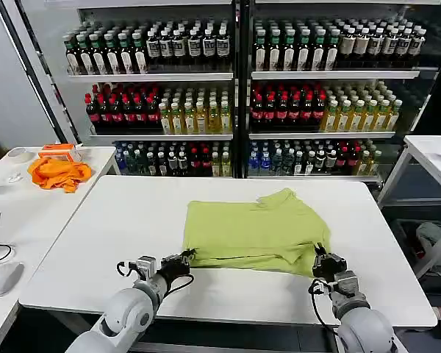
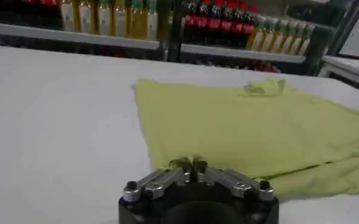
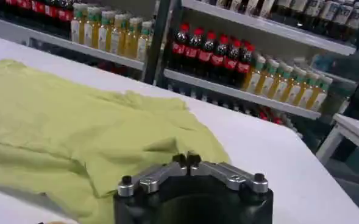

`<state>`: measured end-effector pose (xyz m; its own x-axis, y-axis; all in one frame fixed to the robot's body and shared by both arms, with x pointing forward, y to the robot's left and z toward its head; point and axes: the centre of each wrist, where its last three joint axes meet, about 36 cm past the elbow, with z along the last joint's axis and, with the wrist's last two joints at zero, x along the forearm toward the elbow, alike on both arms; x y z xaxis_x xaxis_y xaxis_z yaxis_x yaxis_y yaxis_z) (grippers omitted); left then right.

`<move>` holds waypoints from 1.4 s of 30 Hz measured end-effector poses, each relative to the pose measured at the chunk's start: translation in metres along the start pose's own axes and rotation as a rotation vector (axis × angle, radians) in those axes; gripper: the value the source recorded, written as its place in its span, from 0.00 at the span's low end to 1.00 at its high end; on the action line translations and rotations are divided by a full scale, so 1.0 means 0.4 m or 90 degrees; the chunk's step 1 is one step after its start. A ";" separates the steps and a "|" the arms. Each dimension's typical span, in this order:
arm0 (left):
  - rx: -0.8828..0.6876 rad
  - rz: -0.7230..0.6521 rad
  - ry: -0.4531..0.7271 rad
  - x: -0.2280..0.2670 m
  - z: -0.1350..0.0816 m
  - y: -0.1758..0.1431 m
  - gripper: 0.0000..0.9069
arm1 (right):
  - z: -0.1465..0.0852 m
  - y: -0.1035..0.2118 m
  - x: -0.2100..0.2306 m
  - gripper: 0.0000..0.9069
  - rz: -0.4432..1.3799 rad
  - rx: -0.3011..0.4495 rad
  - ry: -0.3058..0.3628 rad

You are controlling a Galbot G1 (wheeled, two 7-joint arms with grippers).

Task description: Fold and organize the clothes.

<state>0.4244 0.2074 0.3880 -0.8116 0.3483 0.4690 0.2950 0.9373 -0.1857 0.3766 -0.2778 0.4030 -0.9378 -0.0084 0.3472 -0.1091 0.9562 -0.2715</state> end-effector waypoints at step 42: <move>0.026 -0.033 -0.009 0.033 0.101 -0.033 0.02 | 0.080 -0.023 0.062 0.00 0.022 -0.127 0.126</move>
<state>0.3895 0.1990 0.3619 -0.8329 0.2983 0.4662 0.2312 0.9528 -0.1966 0.3438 -0.2962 0.3853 -0.8551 0.0629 0.5146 0.0070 0.9939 -0.1100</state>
